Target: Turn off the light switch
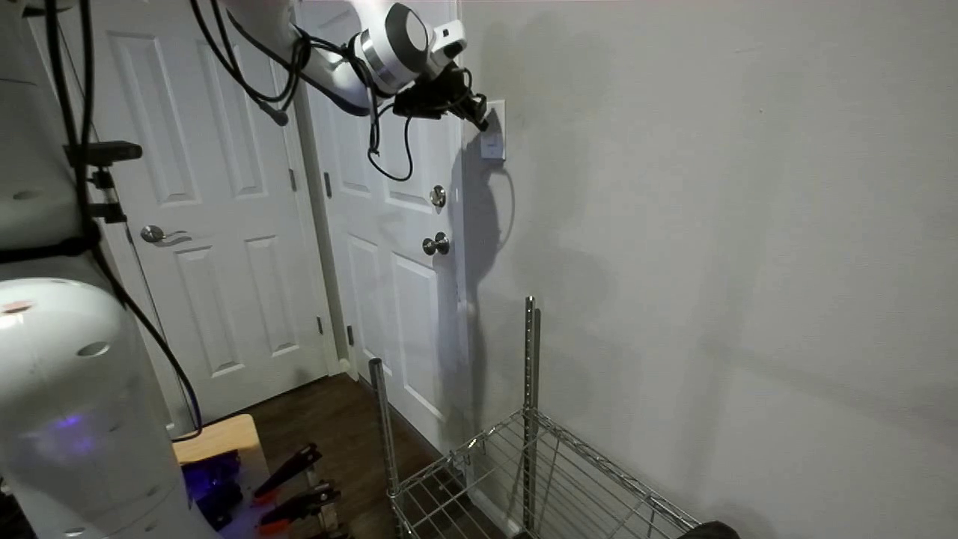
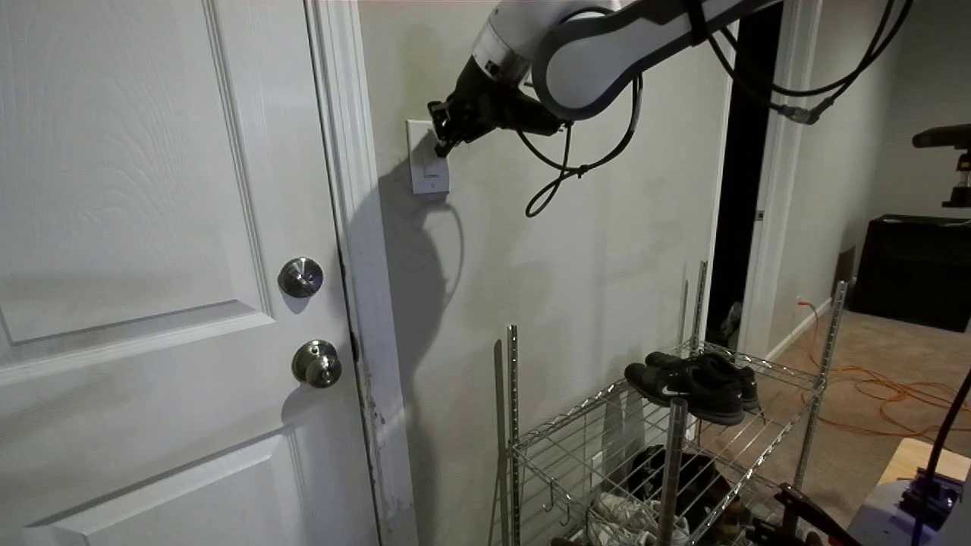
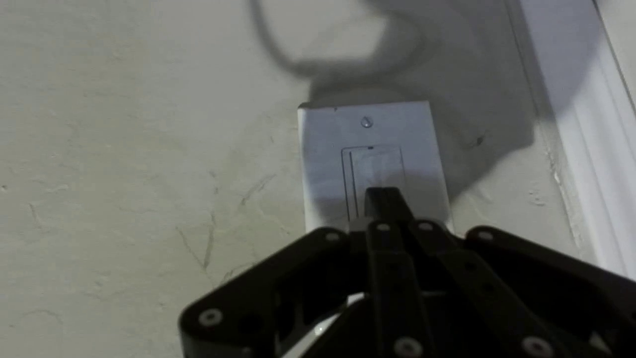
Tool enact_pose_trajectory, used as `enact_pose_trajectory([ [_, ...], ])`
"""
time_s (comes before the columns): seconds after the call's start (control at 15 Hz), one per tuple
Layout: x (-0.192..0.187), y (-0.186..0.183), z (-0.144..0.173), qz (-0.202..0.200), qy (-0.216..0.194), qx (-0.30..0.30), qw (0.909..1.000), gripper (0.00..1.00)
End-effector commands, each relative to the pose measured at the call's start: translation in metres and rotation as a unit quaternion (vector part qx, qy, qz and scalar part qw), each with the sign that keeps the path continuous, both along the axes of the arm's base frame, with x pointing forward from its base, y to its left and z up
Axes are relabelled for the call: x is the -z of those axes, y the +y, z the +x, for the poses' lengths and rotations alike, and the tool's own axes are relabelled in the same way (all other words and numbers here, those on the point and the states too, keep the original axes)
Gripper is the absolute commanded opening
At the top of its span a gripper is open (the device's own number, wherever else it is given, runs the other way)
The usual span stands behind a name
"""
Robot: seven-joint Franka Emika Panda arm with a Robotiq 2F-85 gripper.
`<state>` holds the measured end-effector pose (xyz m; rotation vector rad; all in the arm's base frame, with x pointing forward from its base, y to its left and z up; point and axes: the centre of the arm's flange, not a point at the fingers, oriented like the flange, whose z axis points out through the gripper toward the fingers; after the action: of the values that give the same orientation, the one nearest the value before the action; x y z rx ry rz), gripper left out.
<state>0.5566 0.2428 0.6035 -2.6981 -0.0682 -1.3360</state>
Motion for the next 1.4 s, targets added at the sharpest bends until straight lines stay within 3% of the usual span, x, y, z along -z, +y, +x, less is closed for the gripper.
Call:
enact_pose_trajectory([
  [0.0,0.003,0.004,0.004,-0.004,0.01,0.009,0.9999,0.0],
  [0.67,-0.027,0.013,0.018,-0.003,-0.034,0.03,0.999,0.0],
  [1.33,-0.015,0.009,0.025,-0.041,0.06,0.062,0.9954,0.0],
])
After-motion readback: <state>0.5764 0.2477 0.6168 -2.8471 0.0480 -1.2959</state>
